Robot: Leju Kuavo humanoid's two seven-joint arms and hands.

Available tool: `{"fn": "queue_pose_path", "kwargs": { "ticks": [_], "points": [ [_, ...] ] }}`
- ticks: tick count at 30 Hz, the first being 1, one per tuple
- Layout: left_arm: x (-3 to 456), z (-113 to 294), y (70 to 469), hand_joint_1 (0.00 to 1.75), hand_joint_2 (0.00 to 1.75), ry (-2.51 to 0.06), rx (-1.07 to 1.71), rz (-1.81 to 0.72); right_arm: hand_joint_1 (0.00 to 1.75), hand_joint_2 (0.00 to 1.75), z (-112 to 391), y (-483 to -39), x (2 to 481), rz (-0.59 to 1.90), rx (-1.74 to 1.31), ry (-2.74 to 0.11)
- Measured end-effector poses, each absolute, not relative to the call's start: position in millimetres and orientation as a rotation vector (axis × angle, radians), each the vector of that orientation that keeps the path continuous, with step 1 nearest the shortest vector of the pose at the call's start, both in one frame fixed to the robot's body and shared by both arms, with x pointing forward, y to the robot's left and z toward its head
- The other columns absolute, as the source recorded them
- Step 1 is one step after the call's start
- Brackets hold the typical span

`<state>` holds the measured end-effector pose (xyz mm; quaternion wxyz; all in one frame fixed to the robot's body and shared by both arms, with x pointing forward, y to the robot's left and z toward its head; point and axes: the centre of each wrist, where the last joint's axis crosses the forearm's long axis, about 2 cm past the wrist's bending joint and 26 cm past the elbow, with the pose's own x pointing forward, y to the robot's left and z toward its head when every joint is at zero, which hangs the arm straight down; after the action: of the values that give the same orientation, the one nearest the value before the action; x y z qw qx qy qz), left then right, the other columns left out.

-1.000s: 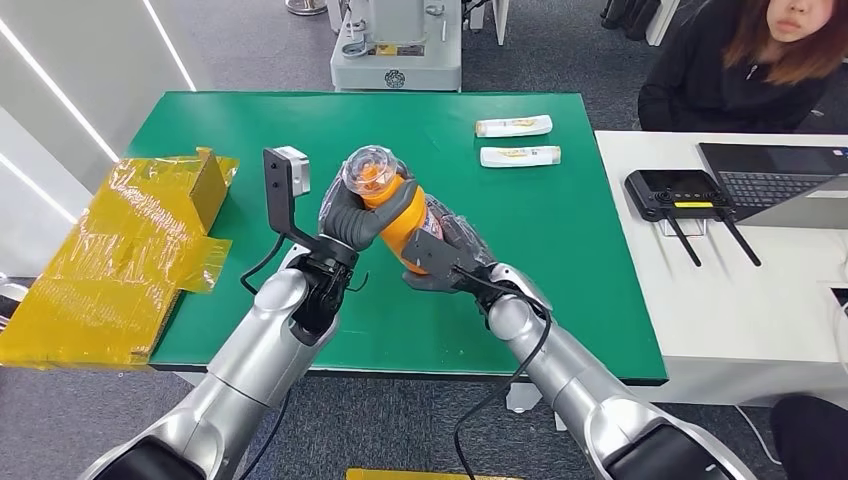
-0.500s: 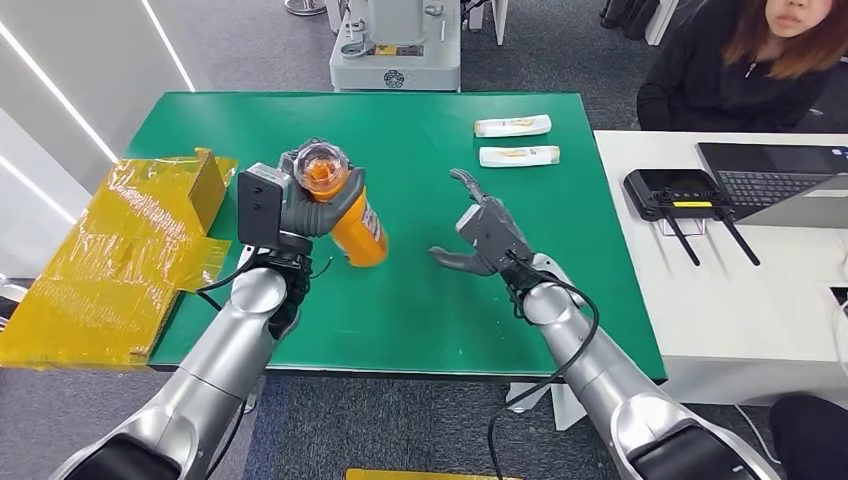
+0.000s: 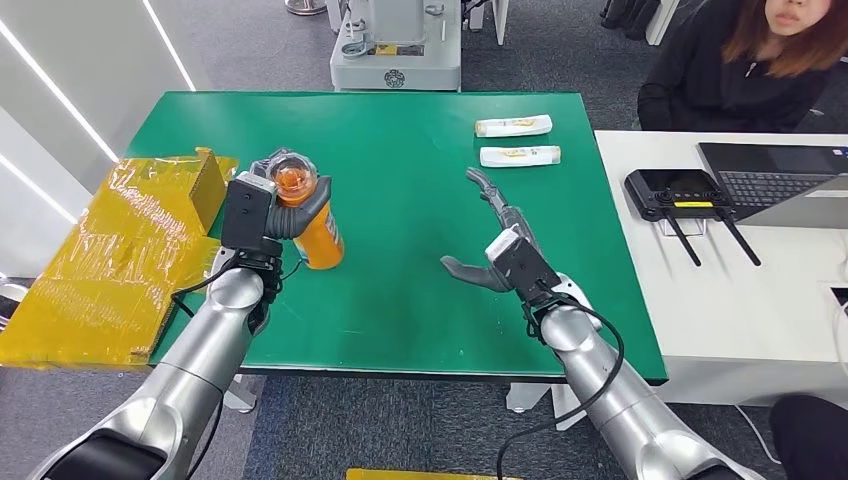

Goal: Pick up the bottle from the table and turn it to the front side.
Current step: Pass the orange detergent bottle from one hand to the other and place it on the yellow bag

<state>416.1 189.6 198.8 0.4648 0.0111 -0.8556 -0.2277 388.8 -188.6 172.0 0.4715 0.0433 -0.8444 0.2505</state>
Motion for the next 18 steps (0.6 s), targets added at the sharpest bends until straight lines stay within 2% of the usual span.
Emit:
{"fn": "queue_pose_path", "kwargs": {
  "ticks": [5, 13, 18],
  "points": [
    [421.4, 199.7, 198.6, 1.75, 1.75, -2.126, 0.242, -0.682, 0.0, 1.75, 171.7, -192.3, 374.2, 0.624, 0.104, -2.109],
    [434.3, 215.2, 217.0, 1.75, 1.75, -2.162, 0.956, -1.124, 0.0, 1.75, 169.0, -192.0, 351.3, 0.663, 0.079, -2.159],
    [438.1, 214.4, 225.0, 1.75, 1.75, -2.131, 1.102, -1.269, 0.0, 1.75, 166.6, -194.0, 343.0, 0.672, 0.083, -2.165]
  ]
}}
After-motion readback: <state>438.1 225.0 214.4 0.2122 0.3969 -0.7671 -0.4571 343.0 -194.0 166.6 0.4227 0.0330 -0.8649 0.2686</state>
